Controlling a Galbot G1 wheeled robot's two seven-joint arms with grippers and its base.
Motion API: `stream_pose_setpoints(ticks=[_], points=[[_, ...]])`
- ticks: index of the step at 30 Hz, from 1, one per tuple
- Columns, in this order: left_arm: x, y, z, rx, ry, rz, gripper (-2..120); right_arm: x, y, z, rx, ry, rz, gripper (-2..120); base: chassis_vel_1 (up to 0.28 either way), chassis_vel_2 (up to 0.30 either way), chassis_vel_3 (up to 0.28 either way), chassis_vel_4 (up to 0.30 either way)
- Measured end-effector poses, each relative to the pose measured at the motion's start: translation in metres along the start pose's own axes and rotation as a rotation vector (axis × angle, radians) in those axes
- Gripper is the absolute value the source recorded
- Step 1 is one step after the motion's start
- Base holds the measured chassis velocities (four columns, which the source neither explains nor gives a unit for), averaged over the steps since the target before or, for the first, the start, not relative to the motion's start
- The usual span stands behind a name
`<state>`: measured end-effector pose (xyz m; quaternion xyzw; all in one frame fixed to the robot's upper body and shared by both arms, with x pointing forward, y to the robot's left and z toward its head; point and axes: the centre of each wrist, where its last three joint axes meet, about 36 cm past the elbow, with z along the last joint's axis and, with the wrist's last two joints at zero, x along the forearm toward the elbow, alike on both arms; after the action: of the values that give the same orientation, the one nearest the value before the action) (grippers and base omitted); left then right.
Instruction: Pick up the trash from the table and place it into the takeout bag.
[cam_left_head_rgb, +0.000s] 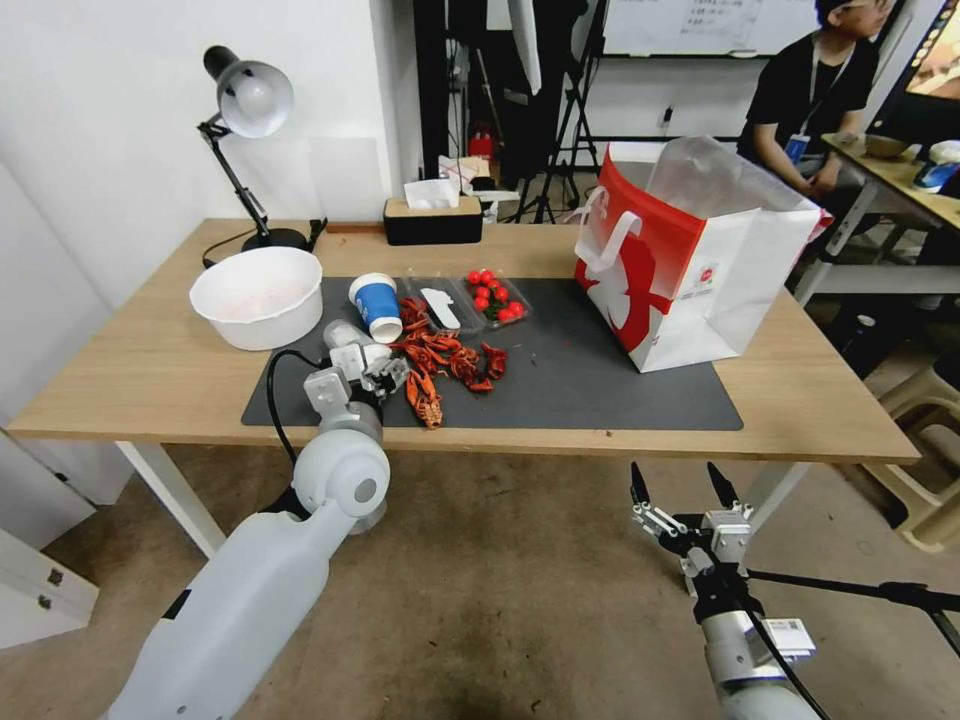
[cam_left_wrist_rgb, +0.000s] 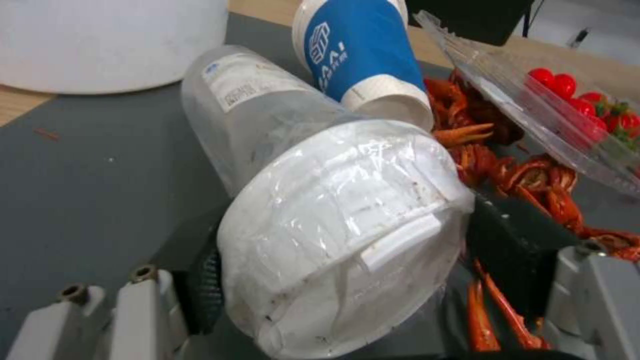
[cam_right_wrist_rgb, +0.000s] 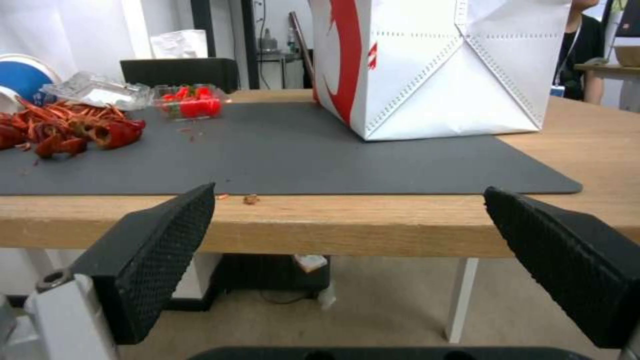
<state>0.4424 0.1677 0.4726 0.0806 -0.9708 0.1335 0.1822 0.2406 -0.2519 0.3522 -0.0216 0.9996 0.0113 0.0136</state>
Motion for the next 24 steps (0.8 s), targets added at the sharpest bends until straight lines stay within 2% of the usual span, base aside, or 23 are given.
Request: stream_pose_setpoints(ticks=[8, 13, 15, 16, 18, 21, 23, 24], points=[[0.012, 0.014, 0.005, -0.004, -0.011, 0.007, 71, 0.000, 0.002, 0.001, -0.001, 0.001, -0.005, 100, 0.000, 0.000, 0.000, 0.000], [0.028, 0.031, 0.008, -0.013, -0.022, 0.032, 71, 0.000, 0.007, 0.002, -0.006, 0.000, -0.015, 100, 0.000, 0.000, 0.000, 0.000], [0.037, 0.039, 0.010, 0.023, -0.051, 0.102, 71, 0.000, 0.010, 0.002, -0.009, 0.001, -0.022, 100, 0.000, 0.000, 0.000, 0.000], [0.037, 0.039, 0.010, 0.023, -0.051, 0.102, 71, 0.000, 0.010, 0.002, -0.009, 0.001, -0.022, 100, 0.000, 0.000, 0.000, 0.000], [0.044, 0.050, 0.014, 0.054, -0.101, 0.217, 70, 0.001, 0.014, 0.002, -0.013, 0.003, -0.031, 100, 0.000, 0.000, 0.000, 0.000], [0.045, 0.052, 0.016, 0.054, -0.109, 0.236, 69, 0.001, 0.014, 0.003, -0.013, 0.003, -0.033, 100, 0.000, 0.000, 0.000, 0.000], [0.048, 0.058, 0.019, 0.056, -0.150, 0.294, 67, 0.002, 0.017, 0.003, -0.016, 0.005, -0.040, 100, 0.000, 0.000, 0.000, 0.000], [0.048, 0.059, 0.019, 0.055, -0.153, 0.298, 67, 0.002, 0.018, 0.003, -0.016, 0.005, -0.041, 100, 0.000, 0.000, 0.000, 0.000]])
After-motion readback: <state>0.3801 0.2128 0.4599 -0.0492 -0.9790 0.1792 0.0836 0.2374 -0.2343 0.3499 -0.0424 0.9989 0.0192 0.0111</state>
